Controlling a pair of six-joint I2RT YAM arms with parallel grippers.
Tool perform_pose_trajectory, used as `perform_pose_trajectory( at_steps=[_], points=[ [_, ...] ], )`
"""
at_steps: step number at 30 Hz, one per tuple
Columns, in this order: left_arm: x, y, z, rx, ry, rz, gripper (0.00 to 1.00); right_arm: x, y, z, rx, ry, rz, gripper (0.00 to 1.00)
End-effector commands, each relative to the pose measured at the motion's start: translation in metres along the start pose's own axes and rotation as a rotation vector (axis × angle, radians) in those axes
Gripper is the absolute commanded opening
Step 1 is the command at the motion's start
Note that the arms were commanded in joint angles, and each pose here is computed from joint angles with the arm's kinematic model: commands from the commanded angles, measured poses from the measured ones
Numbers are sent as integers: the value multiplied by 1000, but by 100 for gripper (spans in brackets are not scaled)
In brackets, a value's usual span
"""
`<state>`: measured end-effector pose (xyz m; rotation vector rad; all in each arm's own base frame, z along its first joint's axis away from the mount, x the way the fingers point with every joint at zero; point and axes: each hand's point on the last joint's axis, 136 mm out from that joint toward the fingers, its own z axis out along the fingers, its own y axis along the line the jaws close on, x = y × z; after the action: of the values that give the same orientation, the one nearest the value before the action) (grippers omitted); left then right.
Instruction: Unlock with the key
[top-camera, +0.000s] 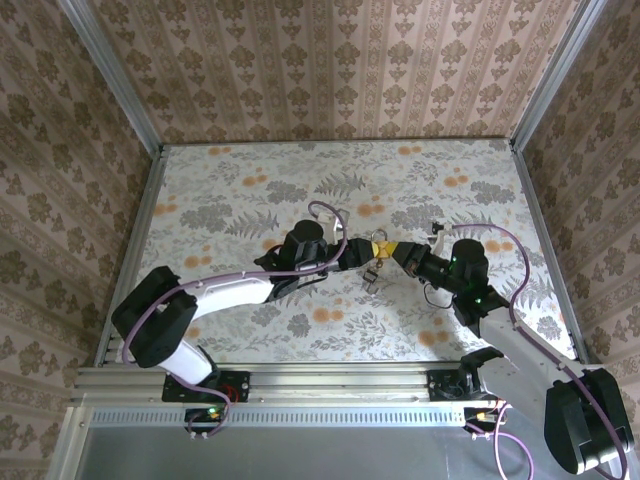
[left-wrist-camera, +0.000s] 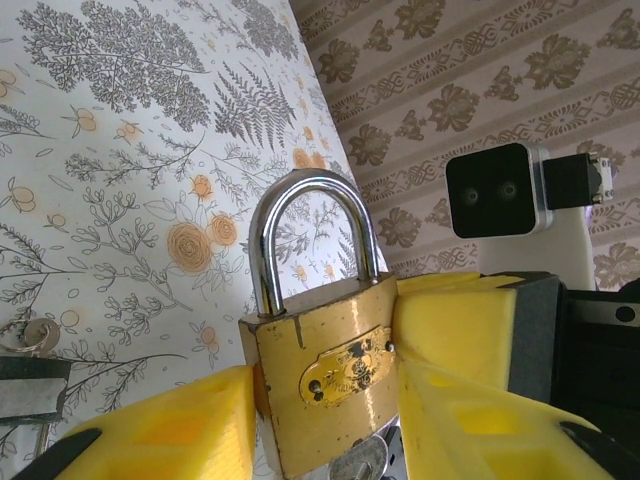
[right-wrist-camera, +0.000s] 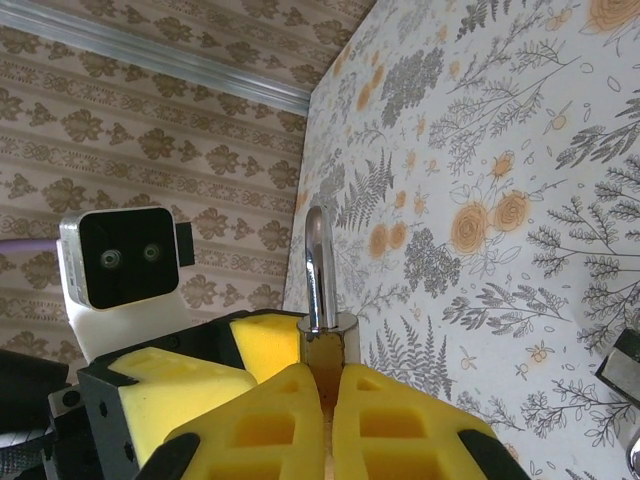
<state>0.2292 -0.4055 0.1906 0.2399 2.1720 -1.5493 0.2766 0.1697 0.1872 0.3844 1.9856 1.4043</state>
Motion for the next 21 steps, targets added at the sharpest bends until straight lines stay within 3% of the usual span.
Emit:
perform_pose_trajectory(
  at_steps=[1,8,13,21],
  points=[
    [1,-68,2,270,14,53,40,21,22,3,-109,93,-10,0],
    [0,-76,2,336,7,40,38,22,20,3,-110,96,-2,0],
    [1,-81,-2,353,12,44,37,26,1,4,-28,112,1,0],
    [22,-47,5,292,53,-12,36,42,-27,8,31,162,27,0]
  ],
)
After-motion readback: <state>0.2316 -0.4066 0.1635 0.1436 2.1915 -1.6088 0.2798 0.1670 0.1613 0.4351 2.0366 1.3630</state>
